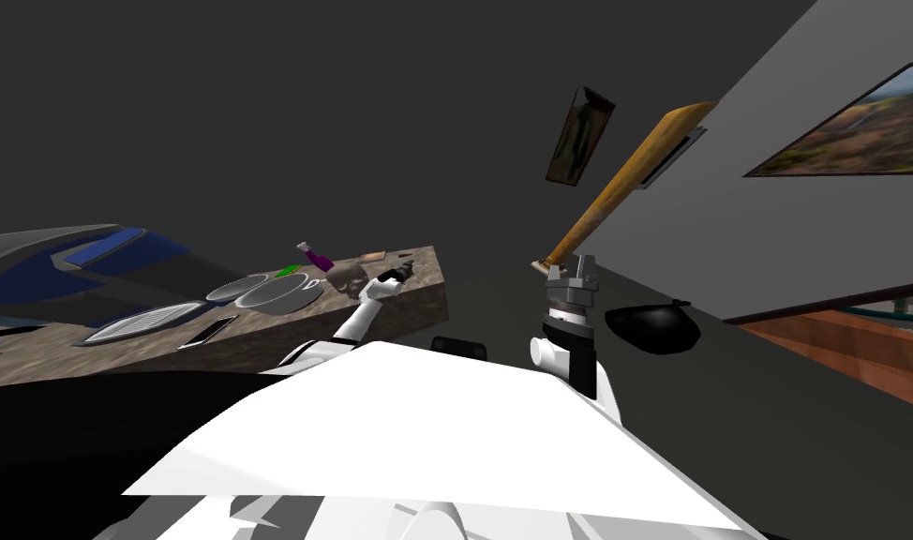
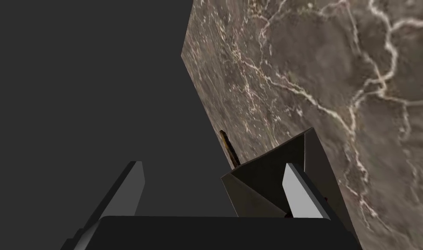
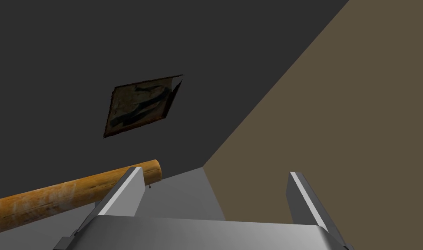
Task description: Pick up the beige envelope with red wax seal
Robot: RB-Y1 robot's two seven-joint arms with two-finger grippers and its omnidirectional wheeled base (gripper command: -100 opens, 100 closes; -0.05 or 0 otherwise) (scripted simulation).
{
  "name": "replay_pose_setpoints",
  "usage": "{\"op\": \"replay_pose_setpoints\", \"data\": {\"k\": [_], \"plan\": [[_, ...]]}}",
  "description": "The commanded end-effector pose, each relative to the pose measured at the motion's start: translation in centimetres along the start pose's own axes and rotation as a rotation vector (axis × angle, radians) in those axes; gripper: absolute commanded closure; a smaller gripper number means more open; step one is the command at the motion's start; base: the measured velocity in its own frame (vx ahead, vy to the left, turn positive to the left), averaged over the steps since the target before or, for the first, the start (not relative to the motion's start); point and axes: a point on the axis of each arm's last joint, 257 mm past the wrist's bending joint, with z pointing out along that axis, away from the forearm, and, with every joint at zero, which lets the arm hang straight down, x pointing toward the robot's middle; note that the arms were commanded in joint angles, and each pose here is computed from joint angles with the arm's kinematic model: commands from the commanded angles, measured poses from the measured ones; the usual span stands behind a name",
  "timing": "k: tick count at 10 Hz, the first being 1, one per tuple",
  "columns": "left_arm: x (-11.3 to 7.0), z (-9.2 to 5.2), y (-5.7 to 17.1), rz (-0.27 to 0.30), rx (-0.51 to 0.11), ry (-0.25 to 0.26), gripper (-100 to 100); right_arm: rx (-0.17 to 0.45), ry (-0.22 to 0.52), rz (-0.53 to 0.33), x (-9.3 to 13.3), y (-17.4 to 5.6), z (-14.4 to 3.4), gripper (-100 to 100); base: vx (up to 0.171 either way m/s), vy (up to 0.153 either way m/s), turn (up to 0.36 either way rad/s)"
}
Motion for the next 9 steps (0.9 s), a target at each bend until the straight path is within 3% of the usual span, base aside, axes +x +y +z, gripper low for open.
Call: {"op": "replay_pose_setpoints", "data": {"k": [1, 6, 7, 8, 9], "plan": [[-1.2, 0.9, 0.2, -0.003, -0.047, -0.005, -100, 0.0, 0.0, 0.0, 0.0, 0.0, 0.0, 0, 0.005, -0.034, -0.028], [-2.4, 1.7, 2.5, -0.016, -0.164, -0.007, -100, 0.0, 0.0, 0.0, 0.0, 0.0, 0.0, 0, 0.005, -0.027, -0.014], [-3.6, 2.3, 2.3, -0.03, -0.199, -0.014, -100, 0.0, 0.0, 0.0, 0.0, 0.0, 0.0, 0, 0.01, -0.026, -0.028], [-3.5, 2.1, 3.4, -0.032, -0.236, -0.012, -100, 0.0, 0.0, 0.0, 0.0, 0.0, 0.0, 0, 0.011, -0.029, -0.026], [-4.6, 2.5, 2.8, -0.048, -0.255, -0.018, -100, 0.0, 0.0, 0.0, 0.0, 0.0, 0.0, 0, 0.013, -0.039, -0.038]]}}
